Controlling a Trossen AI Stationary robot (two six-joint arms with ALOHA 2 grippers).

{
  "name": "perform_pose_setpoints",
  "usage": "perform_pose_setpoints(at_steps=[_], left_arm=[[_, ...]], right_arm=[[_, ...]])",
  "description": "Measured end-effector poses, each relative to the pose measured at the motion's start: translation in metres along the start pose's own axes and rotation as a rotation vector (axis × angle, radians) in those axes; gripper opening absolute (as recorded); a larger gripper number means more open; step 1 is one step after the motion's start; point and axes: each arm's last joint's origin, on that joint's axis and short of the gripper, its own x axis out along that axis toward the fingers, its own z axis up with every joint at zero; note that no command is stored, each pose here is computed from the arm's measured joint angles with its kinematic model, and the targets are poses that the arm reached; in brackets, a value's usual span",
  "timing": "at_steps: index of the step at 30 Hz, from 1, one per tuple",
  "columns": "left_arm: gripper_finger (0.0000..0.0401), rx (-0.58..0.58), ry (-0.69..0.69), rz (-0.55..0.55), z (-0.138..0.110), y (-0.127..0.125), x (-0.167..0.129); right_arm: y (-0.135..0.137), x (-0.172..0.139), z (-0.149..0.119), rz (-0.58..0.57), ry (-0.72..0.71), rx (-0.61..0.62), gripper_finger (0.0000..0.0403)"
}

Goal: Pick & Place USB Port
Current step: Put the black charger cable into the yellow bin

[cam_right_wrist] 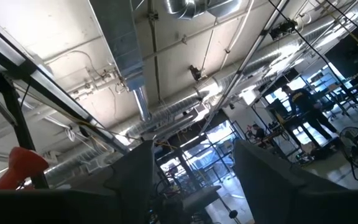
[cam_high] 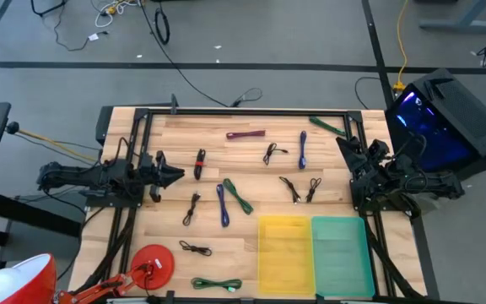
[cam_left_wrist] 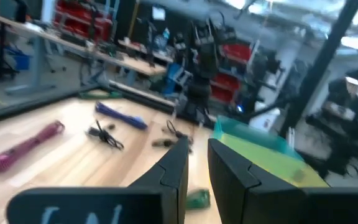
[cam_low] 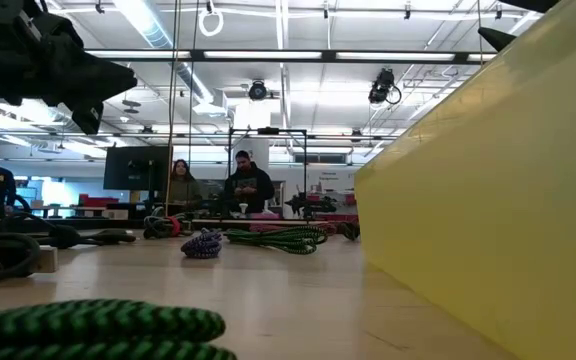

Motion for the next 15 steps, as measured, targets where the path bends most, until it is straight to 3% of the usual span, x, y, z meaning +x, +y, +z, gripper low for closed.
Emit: perform_pose_setpoints(at_steps=[3, 6, 9, 15], left_arm=[[0.0064, 0.021, -0.088, 0.064, 0.007, 0.001, 0.0], [0.0064, 0.071, -0.14, 0.198, 0.016, 0.003, -0.001], [0.0064, 0.159, -0.147, 0.341, 0.043, 0.002, -0.004], [0.0064, 0.321, 0.116, 0.562, 0.099, -0.004, 0.01]], right_arm=[[0.0, 0.0, 0.001, 0.003, -0.005, 0.013, 0.0224], [0.0, 0.0, 0.001, 0.003, -0.007, 0.023, 0.0224], [0.001, 0.0, 0.002, 0.006, -0.016, 0.025, 0.0224], [0.001, -0.001, 0.011, -0.065, -0.135, 0.044, 0.0224]])
